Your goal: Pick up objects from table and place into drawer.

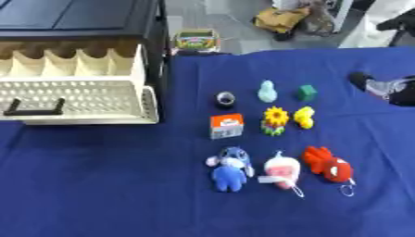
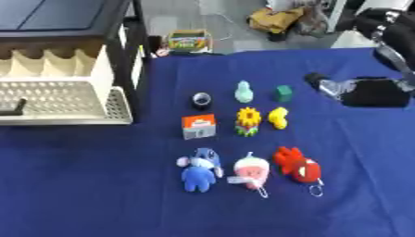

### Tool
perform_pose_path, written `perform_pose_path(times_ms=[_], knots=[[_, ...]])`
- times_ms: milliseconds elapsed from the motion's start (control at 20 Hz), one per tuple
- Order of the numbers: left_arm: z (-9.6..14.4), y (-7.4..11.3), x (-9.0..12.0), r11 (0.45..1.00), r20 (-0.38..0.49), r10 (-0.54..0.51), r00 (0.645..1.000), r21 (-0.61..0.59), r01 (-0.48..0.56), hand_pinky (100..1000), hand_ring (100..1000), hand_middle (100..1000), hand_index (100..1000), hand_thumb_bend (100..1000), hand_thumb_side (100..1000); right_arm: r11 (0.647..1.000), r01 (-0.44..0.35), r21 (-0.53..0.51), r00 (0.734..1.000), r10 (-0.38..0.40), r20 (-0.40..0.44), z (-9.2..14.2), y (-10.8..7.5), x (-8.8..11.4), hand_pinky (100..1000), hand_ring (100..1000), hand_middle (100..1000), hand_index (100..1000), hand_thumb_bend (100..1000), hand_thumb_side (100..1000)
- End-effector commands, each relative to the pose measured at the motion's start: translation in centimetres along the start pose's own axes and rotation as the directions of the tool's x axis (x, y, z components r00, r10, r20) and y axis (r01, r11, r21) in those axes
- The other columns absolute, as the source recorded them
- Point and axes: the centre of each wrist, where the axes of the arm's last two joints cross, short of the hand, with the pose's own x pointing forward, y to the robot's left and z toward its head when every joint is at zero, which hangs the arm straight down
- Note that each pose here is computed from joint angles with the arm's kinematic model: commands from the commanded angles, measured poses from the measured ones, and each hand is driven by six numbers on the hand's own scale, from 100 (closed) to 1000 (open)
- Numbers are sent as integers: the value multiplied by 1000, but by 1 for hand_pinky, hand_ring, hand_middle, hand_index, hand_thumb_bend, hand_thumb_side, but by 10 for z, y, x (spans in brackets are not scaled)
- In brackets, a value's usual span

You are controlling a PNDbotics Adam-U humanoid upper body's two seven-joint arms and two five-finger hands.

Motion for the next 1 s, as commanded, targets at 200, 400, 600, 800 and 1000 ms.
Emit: perform_pose_path(times_ms=[200,400,600,800,1000], knots=[[-4,7,6,999,40,1,999,50,-3,100,100,100,833,594,855,992,-84,99,996,80,45,1,-1,5,815,852,774,871,606,756],[-4,6,6,999,42,3,999,49,-5,100,100,100,829,591,858,983,-88,159,995,81,53,2,4,8,804,850,754,861,614,714],[-4,5,6,999,42,9,999,45,-11,100,100,100,826,588,859,975,-51,218,998,42,46,4,12,11,790,844,715,843,616,714],[-4,4,7,999,42,17,999,44,-19,100,100,100,822,586,862,961,4,277,999,-18,45,4,20,17,775,832,677,858,608,681],[-4,3,7,999,40,23,999,40,-24,100,100,100,817,584,864,941,32,336,999,-42,22,6,28,22,756,808,635,857,600,640]])
